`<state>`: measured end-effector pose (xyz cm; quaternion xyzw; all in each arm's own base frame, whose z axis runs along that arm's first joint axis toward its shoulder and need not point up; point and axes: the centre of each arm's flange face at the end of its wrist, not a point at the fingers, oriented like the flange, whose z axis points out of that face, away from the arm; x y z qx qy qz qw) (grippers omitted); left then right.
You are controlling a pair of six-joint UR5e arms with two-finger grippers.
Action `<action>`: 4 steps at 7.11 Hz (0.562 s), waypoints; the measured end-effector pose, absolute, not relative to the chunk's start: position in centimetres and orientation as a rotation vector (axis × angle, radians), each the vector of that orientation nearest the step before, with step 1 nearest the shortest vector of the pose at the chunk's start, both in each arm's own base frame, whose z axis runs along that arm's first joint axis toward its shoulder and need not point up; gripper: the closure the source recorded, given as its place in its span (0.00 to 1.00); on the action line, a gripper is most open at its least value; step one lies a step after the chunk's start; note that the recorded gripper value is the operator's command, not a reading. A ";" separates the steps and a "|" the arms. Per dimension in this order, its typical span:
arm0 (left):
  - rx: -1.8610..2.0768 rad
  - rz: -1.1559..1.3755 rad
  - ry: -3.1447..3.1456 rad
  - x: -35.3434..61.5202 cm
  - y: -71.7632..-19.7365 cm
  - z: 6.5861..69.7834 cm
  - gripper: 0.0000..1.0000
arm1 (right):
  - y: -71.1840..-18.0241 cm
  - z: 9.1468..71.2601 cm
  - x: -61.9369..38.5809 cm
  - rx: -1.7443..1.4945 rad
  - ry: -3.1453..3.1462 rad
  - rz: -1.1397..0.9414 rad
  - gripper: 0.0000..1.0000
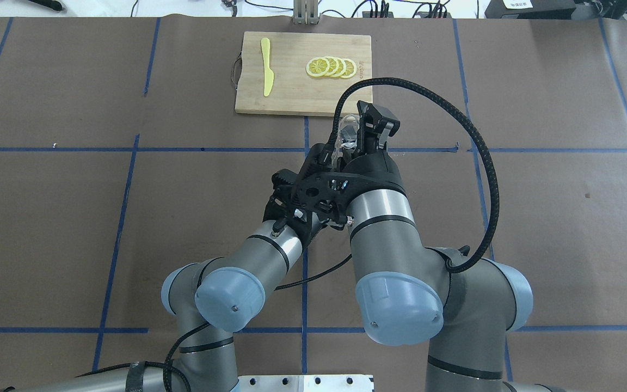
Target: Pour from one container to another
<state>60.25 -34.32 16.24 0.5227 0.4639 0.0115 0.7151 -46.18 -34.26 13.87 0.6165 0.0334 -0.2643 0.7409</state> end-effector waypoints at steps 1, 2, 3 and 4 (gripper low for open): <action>1.157 0.026 1.028 60.3 -34.3 16.2 1.00 | -34.4 14.1 -46.4 1.350 0.091 -0.580 1.00; 1.157 0.026 1.029 60.2 -34.3 16.2 1.00 | -34.5 14.2 -46.5 1.351 0.108 -0.585 1.00; 1.158 0.026 1.029 60.2 -34.3 16.2 1.00 | -34.5 14.2 -46.6 1.352 0.127 -0.592 1.00; 1.158 0.026 1.030 60.3 -34.3 16.1 1.00 | -34.6 14.3 -46.6 1.352 0.138 -0.596 1.00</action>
